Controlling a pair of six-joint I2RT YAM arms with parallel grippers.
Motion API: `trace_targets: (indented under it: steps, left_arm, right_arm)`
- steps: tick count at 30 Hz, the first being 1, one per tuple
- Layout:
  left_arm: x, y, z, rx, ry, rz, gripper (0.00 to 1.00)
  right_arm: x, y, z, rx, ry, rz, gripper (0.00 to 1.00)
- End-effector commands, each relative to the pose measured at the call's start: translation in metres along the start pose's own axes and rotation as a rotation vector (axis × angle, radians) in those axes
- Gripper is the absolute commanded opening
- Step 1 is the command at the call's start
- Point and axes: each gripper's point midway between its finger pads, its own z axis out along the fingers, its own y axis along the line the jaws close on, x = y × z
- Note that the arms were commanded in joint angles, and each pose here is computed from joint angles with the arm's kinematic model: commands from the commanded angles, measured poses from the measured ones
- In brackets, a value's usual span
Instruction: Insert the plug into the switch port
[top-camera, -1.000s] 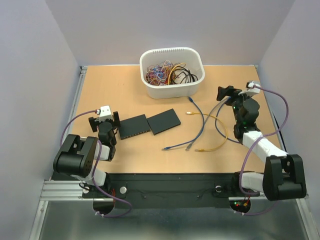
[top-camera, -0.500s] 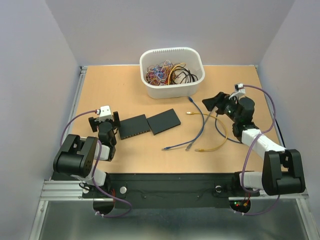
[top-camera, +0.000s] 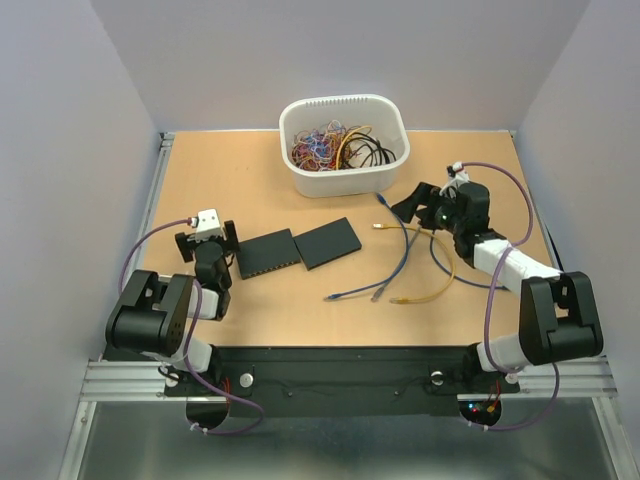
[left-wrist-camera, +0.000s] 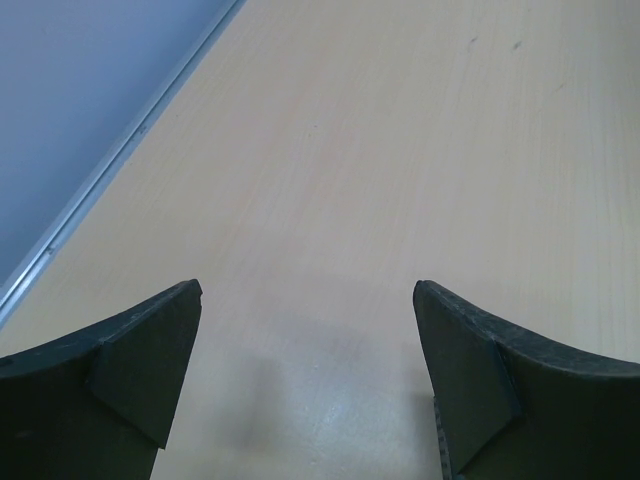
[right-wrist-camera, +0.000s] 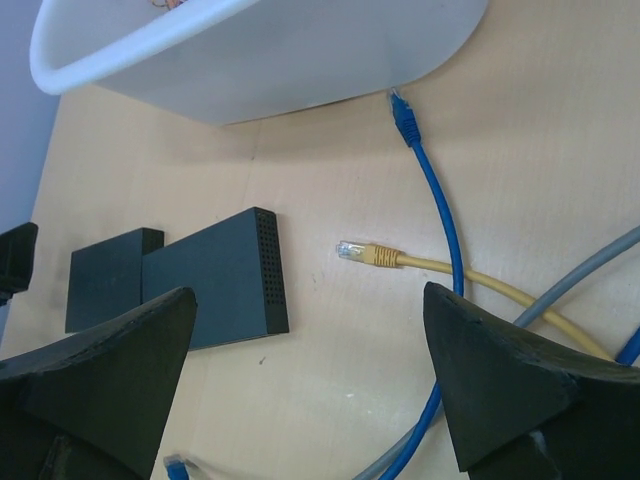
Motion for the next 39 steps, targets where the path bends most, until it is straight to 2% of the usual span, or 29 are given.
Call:
trace_targets:
  steps: [1, 4, 5, 6, 8, 10, 11, 12, 13, 14, 15, 16, 17, 18, 19, 20, 21, 22, 23, 26, 27, 30, 32, 34, 39]
  left_arm:
    - [-0.112, 0.003, -0.001, -0.014, -0.359, -0.180, 0.99]
    - [-0.155, -0.002, 0.000, -0.033, -0.321, -0.159, 0.99]
    - [-0.152, 0.000, 0.001, -0.055, -0.252, -0.134, 0.99]
    - [-0.203, 0.005, -0.006, -0.064, -0.322, -0.248, 0.99]
    - [-0.238, -0.001, -0.019, -0.016, -0.272, -0.326, 0.99]
    - [-0.254, -0.017, -0.032, 0.110, -0.271, -0.426, 0.99]
    - [-0.256, -0.014, -0.041, 0.115, -0.286, -0.502, 0.99]
    - [-0.253, -0.012, -0.044, 0.105, -0.269, -0.696, 0.99]
    - [-0.241, -0.007, -0.046, 0.067, -0.240, -0.814, 0.99]
    - [-0.221, 0.002, -0.049, 0.006, -0.175, -0.891, 0.99]
    - [-0.230, -0.003, -0.053, 0.063, -0.164, -0.922, 0.99]
    - [-0.243, -0.010, -0.059, 0.143, -0.160, -0.820, 0.87]
    - [-0.242, -0.025, -0.068, 0.224, -0.089, -0.756, 0.85]
    - [-0.281, -0.022, -0.079, 0.265, -0.135, -0.747, 0.84]
    - [-0.300, -0.015, -0.088, 0.261, -0.134, -0.677, 0.92]
    - [-0.287, -0.013, -0.087, 0.241, -0.097, -0.618, 0.99]
    - [-0.309, -0.004, -0.092, 0.224, -0.127, -0.580, 0.99]
    - [-0.309, 0.004, -0.093, 0.186, -0.116, -0.517, 0.99]
    - [-0.298, 0.018, -0.092, 0.105, -0.075, -0.472, 0.99]
    - [-0.264, 0.028, -0.086, 0.037, -0.027, -0.364, 0.99]
    - [-0.242, 0.028, -0.083, 0.023, -0.002, -0.335, 0.99]
    - [-0.217, 0.016, -0.078, 0.059, 0.031, -0.355, 0.99]
    - [-0.210, 0.007, -0.075, 0.091, 0.049, -0.346, 0.96]
    - [-0.204, -0.003, -0.068, 0.135, 0.083, -0.295, 0.87]
    - [-0.194, -0.003, -0.064, 0.122, 0.128, -0.279, 0.83]
  right_arm:
    - [-0.018, 0.015, 0.002, -0.006, -0.029, -0.084, 1.00]
    - [-0.016, 0.018, 0.000, 0.019, -0.042, -0.114, 1.00]
    - [-0.016, 0.019, 0.000, 0.022, -0.042, -0.127, 1.00]
    - [-0.014, 0.019, 0.001, 0.037, -0.040, -0.134, 1.00]
    - [-0.015, 0.022, 0.000, 0.044, -0.050, -0.148, 1.00]
    - [-0.017, 0.025, -0.001, 0.069, -0.065, -0.169, 1.00]
    - [-0.018, 0.024, -0.001, 0.081, -0.069, -0.175, 1.00]
    - [-0.019, 0.026, -0.002, 0.088, -0.070, -0.184, 1.00]
    - [-0.022, 0.025, -0.003, 0.103, -0.078, -0.190, 1.00]
    - [-0.022, 0.027, -0.004, 0.103, -0.078, -0.191, 1.00]
    - [-0.023, 0.026, -0.004, 0.109, -0.081, -0.192, 1.00]
    - [-0.026, 0.028, -0.004, 0.105, -0.085, -0.190, 1.00]
    - [-0.026, 0.026, -0.003, 0.115, -0.083, -0.188, 1.00]
    - [-0.026, 0.025, -0.002, 0.121, -0.081, -0.187, 1.00]
    - [-0.028, 0.022, 0.001, 0.143, -0.078, -0.187, 1.00]
    - [-0.029, 0.019, 0.003, 0.157, -0.077, -0.189, 1.00]
    - [-0.031, 0.017, 0.005, 0.172, -0.079, -0.191, 1.00]
    - [-0.028, 0.007, 0.011, 0.205, -0.067, -0.197, 1.00]
    - [-0.037, 0.010, 0.015, 0.204, -0.077, -0.208, 1.00]
    - [-0.029, -0.008, 0.035, 0.252, -0.017, -0.220, 0.97]
    - [-0.037, -0.006, 0.041, 0.257, -0.017, -0.228, 0.95]
    - [-0.029, -0.026, 0.060, 0.318, 0.031, -0.236, 0.86]
    - [-0.034, -0.035, 0.067, 0.366, 0.035, -0.255, 0.82]
    - [-0.030, -0.047, 0.078, 0.404, 0.060, -0.267, 0.79]
    - [-0.015, -0.058, 0.103, 0.425, 0.122, -0.314, 0.77]
